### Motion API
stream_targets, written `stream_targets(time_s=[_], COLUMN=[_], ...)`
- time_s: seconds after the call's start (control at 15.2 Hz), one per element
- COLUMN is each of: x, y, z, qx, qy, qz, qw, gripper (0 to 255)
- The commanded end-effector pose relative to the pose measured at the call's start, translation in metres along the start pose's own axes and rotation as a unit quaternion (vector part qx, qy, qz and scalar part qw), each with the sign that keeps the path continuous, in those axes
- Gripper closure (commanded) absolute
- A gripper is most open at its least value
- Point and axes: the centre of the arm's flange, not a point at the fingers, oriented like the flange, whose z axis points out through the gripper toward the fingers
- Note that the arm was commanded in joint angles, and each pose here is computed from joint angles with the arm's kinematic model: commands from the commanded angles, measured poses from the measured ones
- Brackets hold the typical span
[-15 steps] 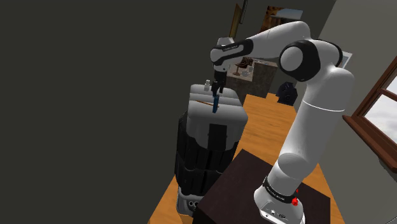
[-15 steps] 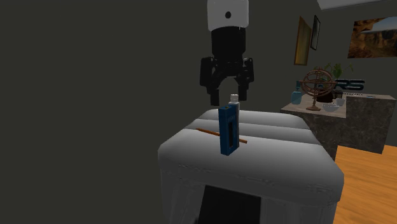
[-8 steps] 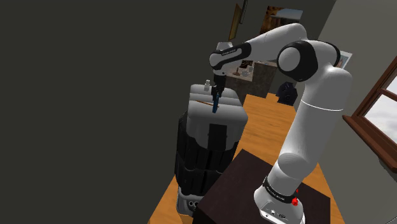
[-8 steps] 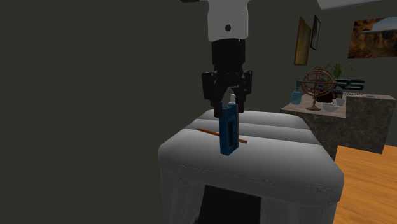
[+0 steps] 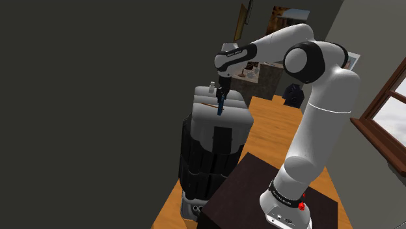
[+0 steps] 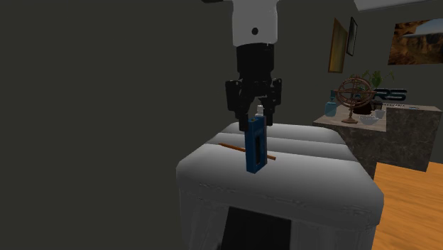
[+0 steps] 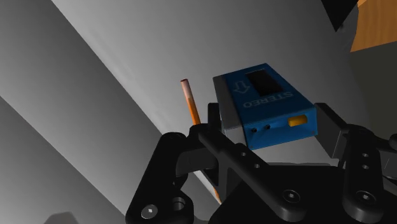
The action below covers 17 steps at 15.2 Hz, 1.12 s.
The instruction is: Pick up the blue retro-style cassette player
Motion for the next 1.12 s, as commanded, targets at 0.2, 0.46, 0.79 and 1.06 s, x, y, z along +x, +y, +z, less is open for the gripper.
stream_targets(time_s=[0.2,0.46,0.79,1.06], x=[-0.001,-0.002,-0.004,-0.005], y=[0.0,0.0,0.0,0.001], z=[-0.02,-0.041,-0.067,-0.079], qx=[0.001,0.001,0.001,0.001], qy=[-0.001,-0.001,-0.001,-0.001], qz=[-0.001,-0.001,-0.001,-0.001], qw=[1.0,1.0,1.0,1.0], gripper=[255,255,255,255])
